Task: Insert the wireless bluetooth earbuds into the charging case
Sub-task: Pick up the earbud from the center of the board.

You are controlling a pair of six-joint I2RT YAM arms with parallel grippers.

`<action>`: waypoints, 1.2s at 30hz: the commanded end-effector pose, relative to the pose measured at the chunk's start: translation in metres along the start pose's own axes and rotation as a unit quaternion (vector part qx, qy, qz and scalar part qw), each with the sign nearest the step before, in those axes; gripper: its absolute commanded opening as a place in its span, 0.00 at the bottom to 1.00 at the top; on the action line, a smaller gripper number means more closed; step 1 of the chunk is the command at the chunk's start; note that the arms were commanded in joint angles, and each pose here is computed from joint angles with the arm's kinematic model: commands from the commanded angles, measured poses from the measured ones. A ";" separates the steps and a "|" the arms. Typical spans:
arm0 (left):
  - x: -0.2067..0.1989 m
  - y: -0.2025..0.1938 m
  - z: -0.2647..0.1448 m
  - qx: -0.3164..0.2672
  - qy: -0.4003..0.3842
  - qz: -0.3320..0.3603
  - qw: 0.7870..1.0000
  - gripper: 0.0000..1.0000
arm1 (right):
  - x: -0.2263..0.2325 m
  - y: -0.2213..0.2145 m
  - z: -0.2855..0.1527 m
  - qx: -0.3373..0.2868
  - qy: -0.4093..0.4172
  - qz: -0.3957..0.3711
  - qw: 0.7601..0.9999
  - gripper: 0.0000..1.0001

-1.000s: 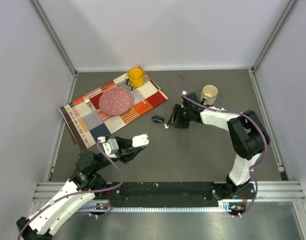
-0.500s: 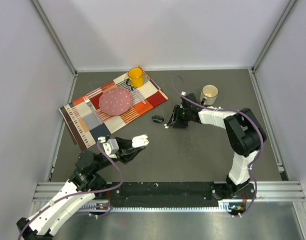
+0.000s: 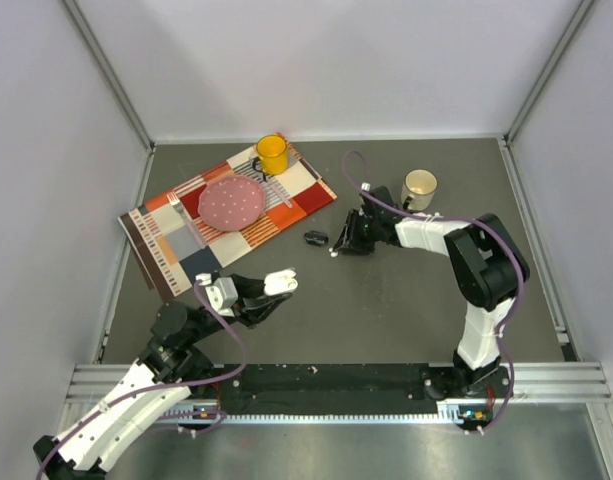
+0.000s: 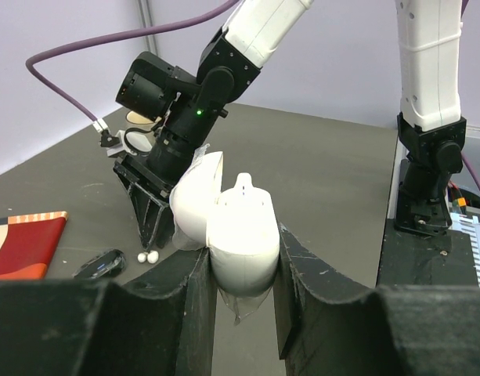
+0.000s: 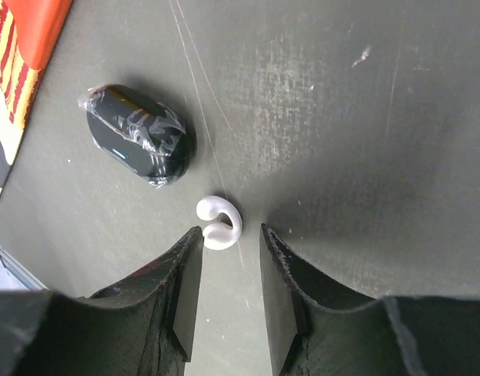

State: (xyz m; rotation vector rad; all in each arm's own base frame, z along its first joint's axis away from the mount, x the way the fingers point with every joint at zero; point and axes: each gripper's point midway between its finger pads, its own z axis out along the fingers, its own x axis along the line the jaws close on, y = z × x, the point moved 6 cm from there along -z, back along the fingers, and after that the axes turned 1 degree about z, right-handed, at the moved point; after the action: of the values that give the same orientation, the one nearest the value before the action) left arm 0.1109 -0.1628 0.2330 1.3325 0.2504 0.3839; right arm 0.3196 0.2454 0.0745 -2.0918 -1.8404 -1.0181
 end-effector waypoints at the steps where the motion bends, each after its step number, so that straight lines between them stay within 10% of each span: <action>1: -0.001 0.020 0.001 -0.032 0.002 0.007 0.999 0.00 | -0.003 -0.001 0.012 0.004 -0.017 -0.006 1.000 0.35; 36: 0.000 0.018 0.001 -0.031 0.004 0.001 1.000 0.00 | 0.010 -0.007 0.017 0.010 -0.003 -0.058 0.998 0.20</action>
State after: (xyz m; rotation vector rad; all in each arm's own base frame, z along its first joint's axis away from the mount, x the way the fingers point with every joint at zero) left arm 0.1114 -0.1626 0.2332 1.3268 0.2712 0.3763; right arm 0.3201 0.2591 0.0712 -2.0312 -1.9067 -1.0384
